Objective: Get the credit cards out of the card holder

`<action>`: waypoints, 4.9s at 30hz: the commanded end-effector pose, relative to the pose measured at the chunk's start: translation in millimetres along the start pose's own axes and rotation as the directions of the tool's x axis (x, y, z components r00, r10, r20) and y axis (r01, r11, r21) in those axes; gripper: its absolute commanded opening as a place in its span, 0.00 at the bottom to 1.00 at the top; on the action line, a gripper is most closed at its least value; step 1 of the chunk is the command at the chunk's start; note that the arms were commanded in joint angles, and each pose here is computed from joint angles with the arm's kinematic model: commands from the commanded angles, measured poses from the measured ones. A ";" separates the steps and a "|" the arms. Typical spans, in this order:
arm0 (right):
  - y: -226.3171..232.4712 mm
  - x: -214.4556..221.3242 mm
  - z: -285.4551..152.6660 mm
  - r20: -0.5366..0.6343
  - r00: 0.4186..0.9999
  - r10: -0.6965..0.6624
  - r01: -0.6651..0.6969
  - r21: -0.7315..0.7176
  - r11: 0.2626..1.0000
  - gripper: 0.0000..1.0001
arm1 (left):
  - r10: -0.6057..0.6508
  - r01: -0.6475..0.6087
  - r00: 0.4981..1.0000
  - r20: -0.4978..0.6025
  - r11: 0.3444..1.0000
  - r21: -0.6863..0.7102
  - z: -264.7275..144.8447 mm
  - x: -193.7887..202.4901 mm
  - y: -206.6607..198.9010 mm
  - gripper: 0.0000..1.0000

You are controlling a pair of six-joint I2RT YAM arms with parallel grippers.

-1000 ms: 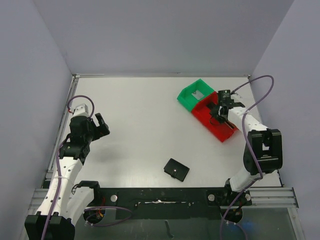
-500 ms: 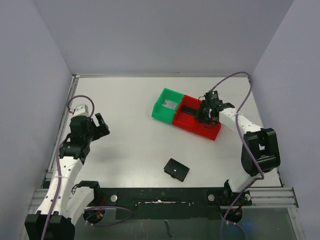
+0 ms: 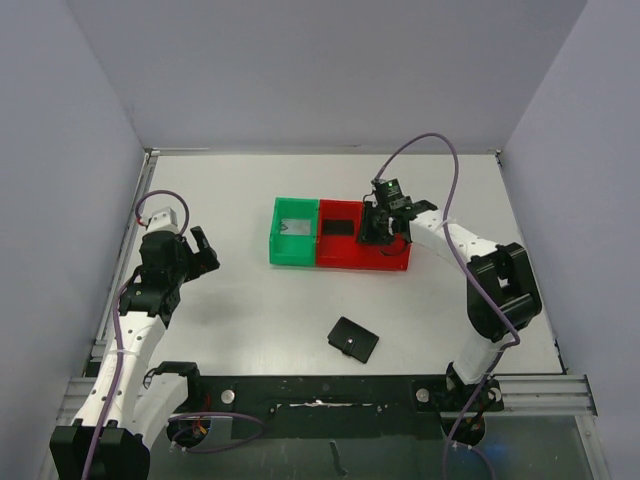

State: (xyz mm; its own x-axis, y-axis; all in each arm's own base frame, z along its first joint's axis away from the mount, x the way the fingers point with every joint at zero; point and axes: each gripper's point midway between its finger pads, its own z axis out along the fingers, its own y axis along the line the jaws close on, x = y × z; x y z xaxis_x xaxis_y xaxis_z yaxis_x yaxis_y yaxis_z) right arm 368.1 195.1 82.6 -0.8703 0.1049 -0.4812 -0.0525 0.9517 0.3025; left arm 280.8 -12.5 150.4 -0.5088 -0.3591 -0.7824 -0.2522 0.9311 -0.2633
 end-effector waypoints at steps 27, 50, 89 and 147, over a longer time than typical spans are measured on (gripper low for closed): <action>28.9 -14.1 -24.0 0.143 0.989 0.024 -0.023 -0.007 1.000 0.23 | -0.013 0.011 0.997 0.076 1.000 0.026 -3.8 -26.7 -8.0 0.88; 39.4 -20.1 -38.8 0.160 0.980 -0.119 0.129 -0.058 0.990 0.59 | -0.013 0.011 0.997 0.071 0.999 0.030 -3.3 -25.8 -8.8 0.87; 26.0 222.5 -62.4 -0.135 0.989 -0.059 -0.007 -0.443 0.897 0.60 | 0.023 -0.013 0.999 -0.039 0.971 0.240 -6.6 -1.5 -48.0 0.84; 37.8 264.2 -30.9 -0.238 0.953 0.187 -0.261 -0.332 0.906 0.20 | 0.180 0.054 0.810 -0.559 0.925 0.375 -73.4 243.6 -218.9 0.57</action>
State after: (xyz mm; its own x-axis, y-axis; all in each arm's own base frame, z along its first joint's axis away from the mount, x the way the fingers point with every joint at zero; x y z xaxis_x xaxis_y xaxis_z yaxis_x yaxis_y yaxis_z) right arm 121.2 260.5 14.7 -0.9545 0.2200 -0.2012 -0.0079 0.6561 0.7546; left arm 146.0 -292.8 47.5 -0.9237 -0.1571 -0.3495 0.0318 0.8776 -0.4784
